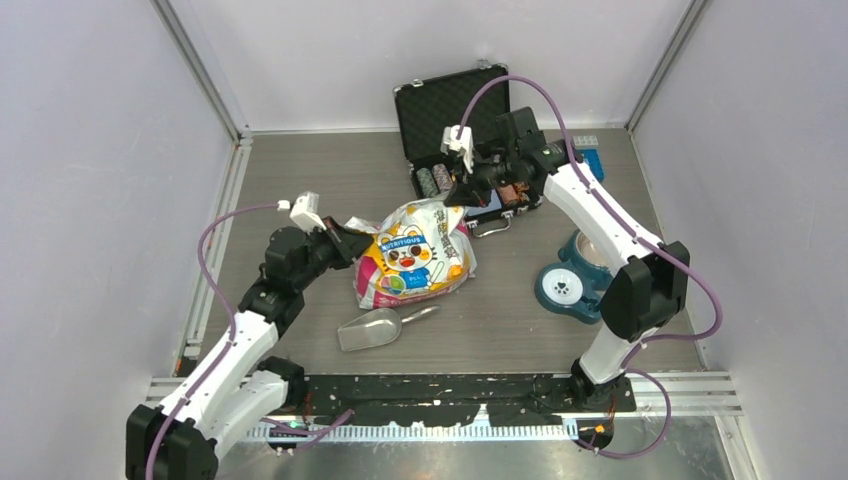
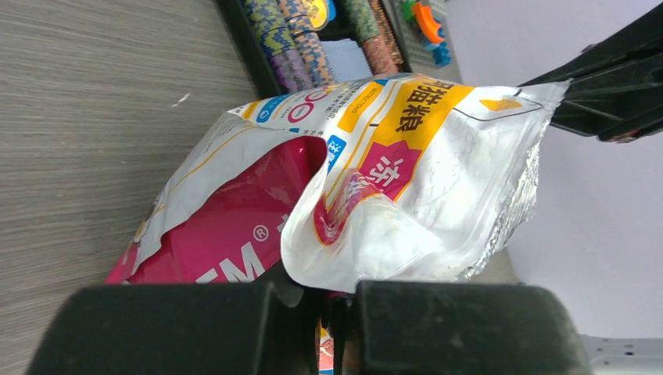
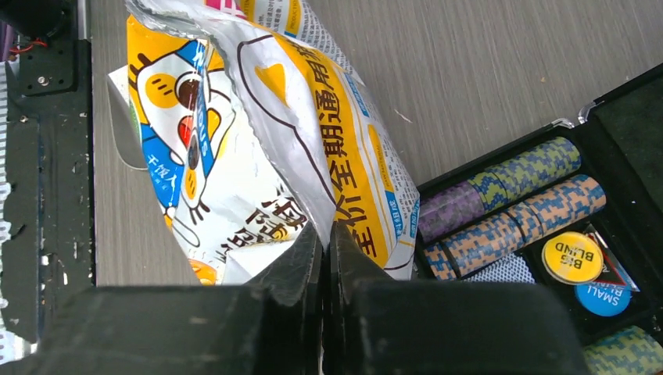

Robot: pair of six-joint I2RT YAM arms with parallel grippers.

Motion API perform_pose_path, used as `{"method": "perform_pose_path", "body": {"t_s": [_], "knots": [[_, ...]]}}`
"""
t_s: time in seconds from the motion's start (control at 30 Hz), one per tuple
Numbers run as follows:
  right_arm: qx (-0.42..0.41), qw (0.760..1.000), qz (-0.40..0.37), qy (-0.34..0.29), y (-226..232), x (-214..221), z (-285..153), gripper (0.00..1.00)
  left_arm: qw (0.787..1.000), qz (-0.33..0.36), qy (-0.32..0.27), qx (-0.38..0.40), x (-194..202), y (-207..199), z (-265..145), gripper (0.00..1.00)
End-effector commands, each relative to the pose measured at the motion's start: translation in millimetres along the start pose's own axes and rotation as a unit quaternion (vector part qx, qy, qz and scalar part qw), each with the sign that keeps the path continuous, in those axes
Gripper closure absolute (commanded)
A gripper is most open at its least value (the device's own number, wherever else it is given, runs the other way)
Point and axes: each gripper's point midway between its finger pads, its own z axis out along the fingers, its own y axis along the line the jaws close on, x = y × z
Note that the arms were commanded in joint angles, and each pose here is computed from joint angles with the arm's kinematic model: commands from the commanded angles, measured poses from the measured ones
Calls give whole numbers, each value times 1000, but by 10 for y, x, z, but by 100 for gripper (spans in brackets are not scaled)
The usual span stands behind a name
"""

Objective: Serve the pet food

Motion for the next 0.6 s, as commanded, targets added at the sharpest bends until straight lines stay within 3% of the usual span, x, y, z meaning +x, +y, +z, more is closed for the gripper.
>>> {"method": "perform_pose_path", "body": {"t_s": [0.0, 0.1, 0.27, 0.57], "knots": [[-10, 1000, 7, 24, 198, 1, -90, 95, 984, 107, -138, -17, -929, -330, -137, 100], [-6, 1000, 17, 5, 400, -139, -105, 95, 975, 138, -162, -58, -1219, -282, -118, 100], [-15, 995, 89, -49, 645, -374, -44, 95, 978, 130, -156, -48, -1574, -402, 144, 100], [-105, 985, 132, -16, 1293, -375, 107, 95, 992, 59, -106, -18, -1813, -553, 721, 98]]}}
